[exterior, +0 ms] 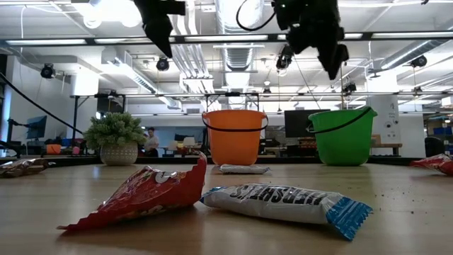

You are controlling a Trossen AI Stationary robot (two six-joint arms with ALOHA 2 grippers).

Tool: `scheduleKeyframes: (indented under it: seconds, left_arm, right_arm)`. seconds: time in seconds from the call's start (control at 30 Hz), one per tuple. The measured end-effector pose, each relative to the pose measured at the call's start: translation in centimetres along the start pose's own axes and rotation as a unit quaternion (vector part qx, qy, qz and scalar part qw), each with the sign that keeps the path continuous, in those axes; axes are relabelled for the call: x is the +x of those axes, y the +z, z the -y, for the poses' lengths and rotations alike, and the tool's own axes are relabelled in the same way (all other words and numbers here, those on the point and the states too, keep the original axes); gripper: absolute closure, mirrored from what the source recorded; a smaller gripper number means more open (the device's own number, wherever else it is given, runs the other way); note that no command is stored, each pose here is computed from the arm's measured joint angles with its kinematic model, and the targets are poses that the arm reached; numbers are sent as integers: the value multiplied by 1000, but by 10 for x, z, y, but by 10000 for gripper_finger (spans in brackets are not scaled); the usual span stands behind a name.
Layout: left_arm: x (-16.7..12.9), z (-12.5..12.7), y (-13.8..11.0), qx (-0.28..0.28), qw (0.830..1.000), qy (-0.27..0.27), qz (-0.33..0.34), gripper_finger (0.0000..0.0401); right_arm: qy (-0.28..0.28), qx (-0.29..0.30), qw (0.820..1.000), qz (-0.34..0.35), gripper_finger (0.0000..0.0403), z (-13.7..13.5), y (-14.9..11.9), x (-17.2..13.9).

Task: Organize candy in baskets
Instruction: Put the white chocolate bar into the orange bucket

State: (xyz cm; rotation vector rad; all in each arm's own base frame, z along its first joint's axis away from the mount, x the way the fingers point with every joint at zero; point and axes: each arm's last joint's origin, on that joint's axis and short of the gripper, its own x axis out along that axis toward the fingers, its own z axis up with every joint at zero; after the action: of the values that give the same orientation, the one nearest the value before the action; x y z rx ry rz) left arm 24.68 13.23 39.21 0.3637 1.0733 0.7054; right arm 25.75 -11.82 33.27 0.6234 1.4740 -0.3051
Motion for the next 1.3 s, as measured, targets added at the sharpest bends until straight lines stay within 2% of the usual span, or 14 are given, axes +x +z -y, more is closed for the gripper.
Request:
scheduleKeyframes:
  seconds: [0.1, 0.3, 0.53, 0.67, 0.83, 1.0, 1.3]
  left_arm:
    - [1, 2, -3, 10, 1000, -7, -16, 272]
    - [0, 2, -7, 18, 999, -13, -32, 272]
    - [-4, 5, -18, 27, 996, -32, -76, 272]
    - [-5, 7, -24, 23, 993, -54, -102, 272]
    - [-5, 9, -25, 12, 992, -73, -101, 272]
    - [-7, 12, -26, -1, 987, -123, -100, 272]
    - [-8, 12, -28, 0, 985, -135, -104, 272]
  right_arm:
    - [-5, -8, 1000, -24, 195, -3, -13, 11]
    - [-66, -22, 996, -56, 195, -4, -41, 32]
    - [-64, 30, 996, -61, 195, 1, -67, 46]
    - [-1, 54, 998, -19, 195, -7, -68, 52]
    - [76, 55, 994, 55, 195, -33, -58, 54]
    - [127, 23, 986, 103, 195, -72, -50, 61]
    - [148, -24, 986, 79, 195, -134, -53, 102]
